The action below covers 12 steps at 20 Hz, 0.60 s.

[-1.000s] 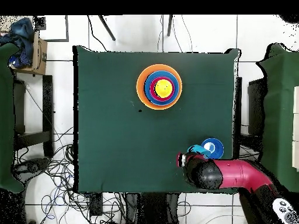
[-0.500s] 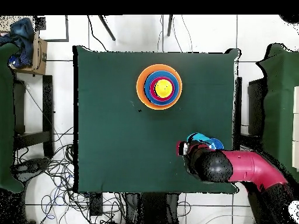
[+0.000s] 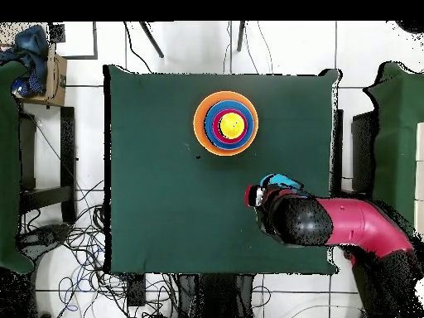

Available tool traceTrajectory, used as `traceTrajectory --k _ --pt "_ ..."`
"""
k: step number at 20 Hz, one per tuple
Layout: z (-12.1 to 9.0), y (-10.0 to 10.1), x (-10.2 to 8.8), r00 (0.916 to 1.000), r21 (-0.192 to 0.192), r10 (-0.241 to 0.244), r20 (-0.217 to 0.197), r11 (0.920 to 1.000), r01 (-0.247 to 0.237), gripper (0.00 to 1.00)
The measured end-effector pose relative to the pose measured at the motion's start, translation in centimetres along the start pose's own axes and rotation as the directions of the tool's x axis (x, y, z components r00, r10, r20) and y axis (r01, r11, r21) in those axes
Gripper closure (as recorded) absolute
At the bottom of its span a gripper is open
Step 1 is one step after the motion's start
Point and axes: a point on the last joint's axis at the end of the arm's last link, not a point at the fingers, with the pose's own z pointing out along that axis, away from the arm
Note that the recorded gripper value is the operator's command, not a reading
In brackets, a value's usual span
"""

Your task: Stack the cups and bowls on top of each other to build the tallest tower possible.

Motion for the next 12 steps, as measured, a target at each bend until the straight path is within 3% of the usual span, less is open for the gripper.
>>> traceTrajectory --k 5,12 --pt "-0.4 0.8 -1.9 0.9994 0.008 -0.017 0.031 0.9998 0.017 1.00" --pt "0.1 4.7 -5.6 0.9943 0.008 -0.076 0.074 0.9971 0.076 1.00"
